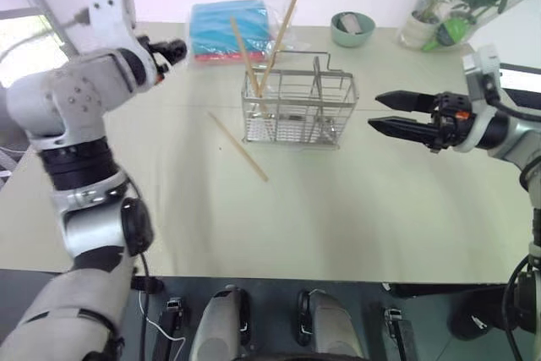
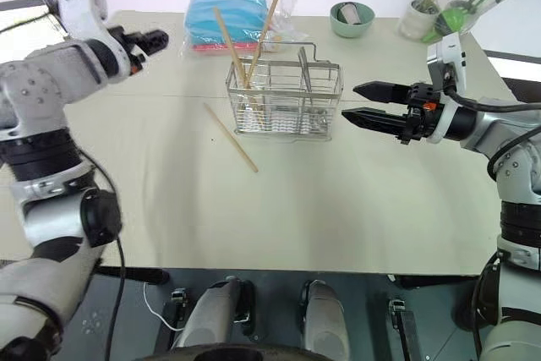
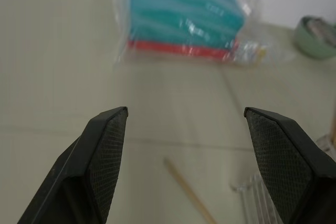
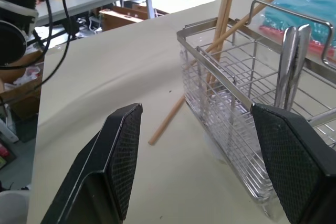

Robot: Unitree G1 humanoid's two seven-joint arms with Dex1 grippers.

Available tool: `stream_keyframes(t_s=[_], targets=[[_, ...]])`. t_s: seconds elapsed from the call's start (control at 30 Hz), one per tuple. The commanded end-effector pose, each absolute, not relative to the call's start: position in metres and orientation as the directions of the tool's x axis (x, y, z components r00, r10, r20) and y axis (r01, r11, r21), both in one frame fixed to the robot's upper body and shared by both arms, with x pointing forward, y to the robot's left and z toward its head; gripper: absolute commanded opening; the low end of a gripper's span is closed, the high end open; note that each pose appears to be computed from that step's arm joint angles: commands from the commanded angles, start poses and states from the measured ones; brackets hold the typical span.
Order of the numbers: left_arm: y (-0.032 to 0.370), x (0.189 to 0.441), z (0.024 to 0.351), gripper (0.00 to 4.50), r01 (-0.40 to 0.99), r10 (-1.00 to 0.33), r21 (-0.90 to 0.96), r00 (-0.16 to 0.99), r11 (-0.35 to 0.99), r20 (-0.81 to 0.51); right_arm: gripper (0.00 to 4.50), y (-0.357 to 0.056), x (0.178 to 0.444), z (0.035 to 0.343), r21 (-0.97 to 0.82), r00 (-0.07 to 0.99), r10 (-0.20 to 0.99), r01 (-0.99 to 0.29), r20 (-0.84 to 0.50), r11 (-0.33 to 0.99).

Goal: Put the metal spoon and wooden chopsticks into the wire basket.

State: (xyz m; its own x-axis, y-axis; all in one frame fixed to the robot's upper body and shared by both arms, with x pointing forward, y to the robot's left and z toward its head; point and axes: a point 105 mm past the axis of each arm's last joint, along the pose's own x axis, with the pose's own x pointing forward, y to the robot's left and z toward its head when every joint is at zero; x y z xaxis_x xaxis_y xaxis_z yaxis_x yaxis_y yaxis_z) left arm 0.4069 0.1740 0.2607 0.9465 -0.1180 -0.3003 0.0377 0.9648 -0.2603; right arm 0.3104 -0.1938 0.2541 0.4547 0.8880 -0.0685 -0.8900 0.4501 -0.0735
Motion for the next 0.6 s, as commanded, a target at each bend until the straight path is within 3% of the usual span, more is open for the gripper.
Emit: stream_keyframes(t_s=[0.03, 0.2, 0.6], targets=[[0.169, 0.41, 0.254, 3.72, -0.069, -0.045, -0.288, 0.928, 0.955, -0.37, 3.39, -0.194, 0.308, 0.262, -0.12, 0.454, 0.89, -0.887, -0.053, 0.445], [0.157, 0.421, 0.215, 3.72, -0.19, -0.01, -0.313, 0.841, 0.931, -0.54, 3.39, -0.193, 0.308, 0.263, -0.122, 0.453, 0.89, -0.887, -0.047, 0.445], [0.133, 0.447, 0.167, 3.72, -0.256, -0.008, -0.312, 0.761, 0.915, -0.648, 3.39, -0.191, 0.302, 0.263, -0.121, 0.459, 0.888, -0.883, -0.03, 0.453]])
